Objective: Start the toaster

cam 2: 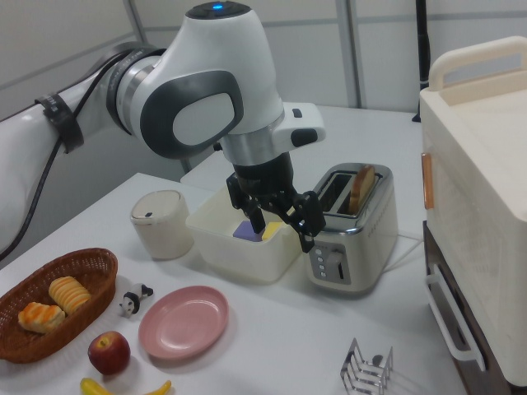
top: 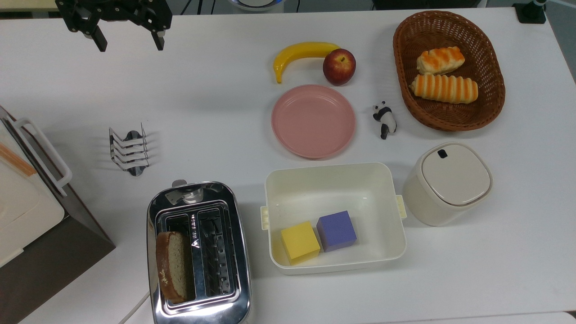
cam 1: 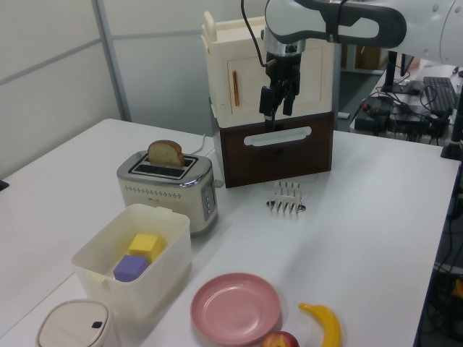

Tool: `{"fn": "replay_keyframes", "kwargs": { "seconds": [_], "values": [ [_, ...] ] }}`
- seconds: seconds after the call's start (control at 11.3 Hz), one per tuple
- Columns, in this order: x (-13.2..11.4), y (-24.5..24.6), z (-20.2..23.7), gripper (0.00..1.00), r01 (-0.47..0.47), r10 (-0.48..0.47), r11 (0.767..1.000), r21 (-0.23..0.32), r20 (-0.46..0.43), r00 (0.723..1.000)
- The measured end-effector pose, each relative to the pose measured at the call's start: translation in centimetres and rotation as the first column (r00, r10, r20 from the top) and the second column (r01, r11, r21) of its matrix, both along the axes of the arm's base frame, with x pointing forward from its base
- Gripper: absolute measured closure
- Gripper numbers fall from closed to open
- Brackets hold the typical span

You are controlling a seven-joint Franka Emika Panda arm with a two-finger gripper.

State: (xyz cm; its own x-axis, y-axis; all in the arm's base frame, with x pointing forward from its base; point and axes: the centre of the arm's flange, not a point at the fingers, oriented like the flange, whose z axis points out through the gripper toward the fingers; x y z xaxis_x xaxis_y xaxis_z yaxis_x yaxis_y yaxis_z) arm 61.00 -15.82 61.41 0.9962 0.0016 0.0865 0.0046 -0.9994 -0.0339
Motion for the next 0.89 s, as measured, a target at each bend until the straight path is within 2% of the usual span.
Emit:
{"fn": "replay_keyframes", "kwargs": {
  "seconds": [0.89],
  "values": [
    [-0.01,-0.05,0.00,0.00,-0.006,0.006,1.000,-0.001,0.000,1.000]
  ]
}}
